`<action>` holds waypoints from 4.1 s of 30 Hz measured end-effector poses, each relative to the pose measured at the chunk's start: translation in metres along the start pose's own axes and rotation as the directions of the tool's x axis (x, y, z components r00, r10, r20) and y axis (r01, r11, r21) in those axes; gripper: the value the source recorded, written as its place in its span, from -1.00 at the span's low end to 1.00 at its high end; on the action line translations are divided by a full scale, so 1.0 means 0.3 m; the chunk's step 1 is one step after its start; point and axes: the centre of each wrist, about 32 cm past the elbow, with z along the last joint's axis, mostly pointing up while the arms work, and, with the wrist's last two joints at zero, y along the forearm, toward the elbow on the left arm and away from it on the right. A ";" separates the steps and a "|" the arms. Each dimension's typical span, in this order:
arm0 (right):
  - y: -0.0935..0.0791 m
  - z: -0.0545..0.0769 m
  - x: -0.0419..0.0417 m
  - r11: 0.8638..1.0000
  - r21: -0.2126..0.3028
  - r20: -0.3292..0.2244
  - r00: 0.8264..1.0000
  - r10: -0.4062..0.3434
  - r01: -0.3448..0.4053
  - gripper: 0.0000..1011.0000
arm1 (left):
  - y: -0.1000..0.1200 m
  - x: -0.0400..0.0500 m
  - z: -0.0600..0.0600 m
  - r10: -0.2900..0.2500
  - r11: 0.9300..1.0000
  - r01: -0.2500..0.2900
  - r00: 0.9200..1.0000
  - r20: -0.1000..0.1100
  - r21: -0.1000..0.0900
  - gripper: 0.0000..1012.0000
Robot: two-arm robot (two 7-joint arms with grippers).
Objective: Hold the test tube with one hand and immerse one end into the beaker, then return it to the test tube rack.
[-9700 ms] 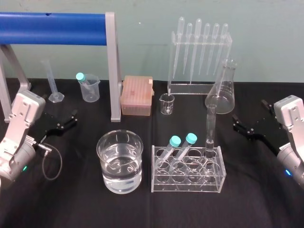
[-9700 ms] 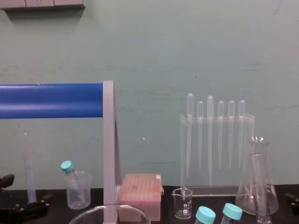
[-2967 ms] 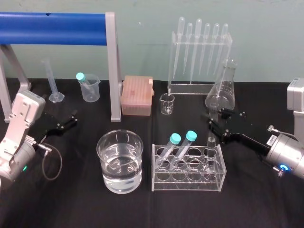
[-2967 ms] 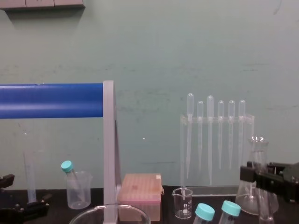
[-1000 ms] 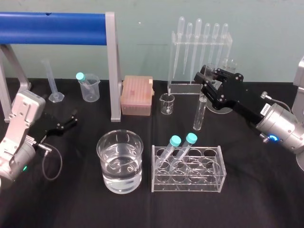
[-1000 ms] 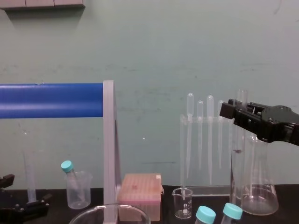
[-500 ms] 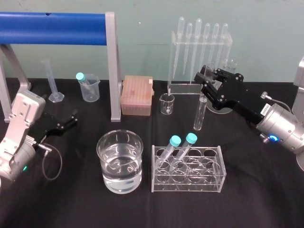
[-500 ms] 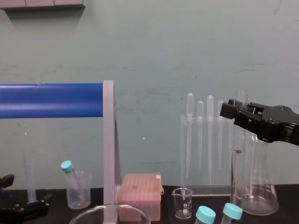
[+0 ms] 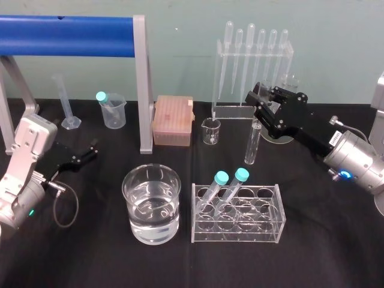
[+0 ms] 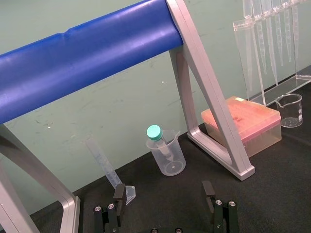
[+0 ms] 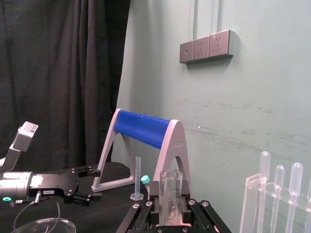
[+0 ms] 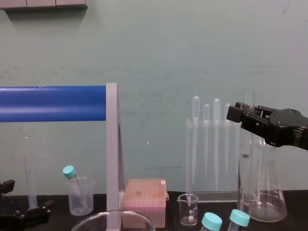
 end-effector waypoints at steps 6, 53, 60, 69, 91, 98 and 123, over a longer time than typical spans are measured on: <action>0.000 0.000 0.000 1.000 0.000 0.000 1.000 0.000 0.000 -0.51 | 0.000 0.000 0.000 0.000 1.000 0.000 1.000 0.000 0.000 0.98; 0.354 0.079 -0.031 0.868 0.174 -0.034 0.879 0.476 -0.464 -0.52 | 0.000 0.000 0.000 0.000 1.000 0.000 1.000 0.000 0.000 0.98; 0.392 0.069 -0.066 0.835 0.183 -0.064 0.842 0.536 -0.519 -0.52 | 0.000 0.000 0.000 0.000 1.000 0.000 1.000 0.000 0.000 0.98; 0.420 0.031 -0.098 0.813 0.159 -0.114 0.808 0.578 -0.560 -0.52 | 0.000 0.000 0.000 0.000 1.000 0.000 1.000 0.000 0.000 0.98; 0.487 -0.068 -0.105 0.817 0.039 -0.201 0.796 0.571 -0.575 -0.52 | 0.000 0.000 0.000 0.000 1.000 0.000 1.000 0.000 0.000 0.98; 0.499 -0.075 -0.107 0.815 0.028 -0.201 0.796 0.571 -0.578 -0.52 | 0.000 0.000 0.000 0.000 1.000 0.000 1.000 0.000 0.000 0.98; 0.489 -0.105 -0.106 0.811 -0.030 -0.232 0.793 0.563 -0.585 -0.52 | 0.000 0.000 0.000 0.000 1.000 0.000 1.000 0.000 0.000 0.98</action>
